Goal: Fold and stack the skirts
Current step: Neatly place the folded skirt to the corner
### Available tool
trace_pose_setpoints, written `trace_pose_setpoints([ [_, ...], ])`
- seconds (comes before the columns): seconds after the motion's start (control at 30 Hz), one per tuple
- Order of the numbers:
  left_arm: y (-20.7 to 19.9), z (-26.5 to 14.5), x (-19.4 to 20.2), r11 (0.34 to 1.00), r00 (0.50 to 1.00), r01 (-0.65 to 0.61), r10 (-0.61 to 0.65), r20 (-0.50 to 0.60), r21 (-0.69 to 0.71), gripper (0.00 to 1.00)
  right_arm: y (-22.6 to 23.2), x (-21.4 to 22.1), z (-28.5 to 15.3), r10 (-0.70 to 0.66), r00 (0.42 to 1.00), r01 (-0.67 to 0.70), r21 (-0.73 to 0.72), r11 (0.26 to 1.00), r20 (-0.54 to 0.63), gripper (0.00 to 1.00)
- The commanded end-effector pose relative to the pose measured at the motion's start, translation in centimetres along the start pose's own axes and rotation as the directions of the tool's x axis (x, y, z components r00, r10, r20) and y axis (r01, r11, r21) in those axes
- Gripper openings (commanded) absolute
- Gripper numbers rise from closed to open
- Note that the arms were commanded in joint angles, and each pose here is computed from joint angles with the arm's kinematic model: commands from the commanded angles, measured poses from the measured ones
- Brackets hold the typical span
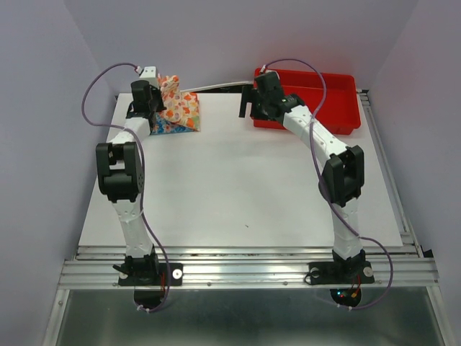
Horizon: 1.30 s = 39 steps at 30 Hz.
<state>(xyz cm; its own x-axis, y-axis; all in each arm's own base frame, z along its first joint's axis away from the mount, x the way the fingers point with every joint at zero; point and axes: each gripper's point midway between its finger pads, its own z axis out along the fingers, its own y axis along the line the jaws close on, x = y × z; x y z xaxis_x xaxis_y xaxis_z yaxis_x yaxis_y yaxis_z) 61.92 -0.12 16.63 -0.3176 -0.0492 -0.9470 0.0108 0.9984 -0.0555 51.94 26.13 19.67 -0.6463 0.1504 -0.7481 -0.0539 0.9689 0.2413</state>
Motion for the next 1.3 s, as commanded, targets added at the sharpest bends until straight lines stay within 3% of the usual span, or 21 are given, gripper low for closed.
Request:
trace_pose_setpoints([
  [0.0, 2.3, -2.0, -4.8, 0.998, 0.991, 0.052, -0.049, 0.127, -0.023, 0.00, 0.5, -1.0, -0.6, -0.003, 0.999, 0.003, -0.016, 1.000, 0.035, 1.00],
  [0.7, 9.9, 0.2, 2.0, 0.976, 0.986, 0.164, -0.165, 0.006, -0.146, 0.00, 0.4, 0.0, 0.1, -0.010, 1.000, 0.010, -0.017, 1.000, 0.010, 1.00],
  [0.97, 10.4, 1.5, 3.3, 0.973, 0.983, 0.169, -0.179, -0.048, -0.154, 0.37, 0.5, 0.2, 0.0, -0.011, 1.000, 0.011, -0.029, 1.000, 0.002, 1.00],
  [1.1, 11.2, 1.1, 2.0, 0.967, 0.984, 0.166, -0.174, -0.024, -0.195, 0.53, 0.5, 0.1, -0.2, -0.012, 1.000, 0.012, -0.030, 0.999, 0.004, 1.00],
  [1.23, 13.1, 0.0, 0.0, 0.937, 0.984, 0.169, -0.176, 0.003, -0.305, 0.56, 0.6, 0.1, -0.2, -0.015, 1.000, 0.015, -0.034, 0.999, 0.003, 1.00],
  [1.27, 13.5, -0.7, -1.1, 0.933, 0.987, 0.160, -0.162, 0.021, -0.322, 0.69, 0.6, 0.1, -0.3, -0.015, 1.000, 0.015, -0.034, 0.999, 0.003, 1.00],
])
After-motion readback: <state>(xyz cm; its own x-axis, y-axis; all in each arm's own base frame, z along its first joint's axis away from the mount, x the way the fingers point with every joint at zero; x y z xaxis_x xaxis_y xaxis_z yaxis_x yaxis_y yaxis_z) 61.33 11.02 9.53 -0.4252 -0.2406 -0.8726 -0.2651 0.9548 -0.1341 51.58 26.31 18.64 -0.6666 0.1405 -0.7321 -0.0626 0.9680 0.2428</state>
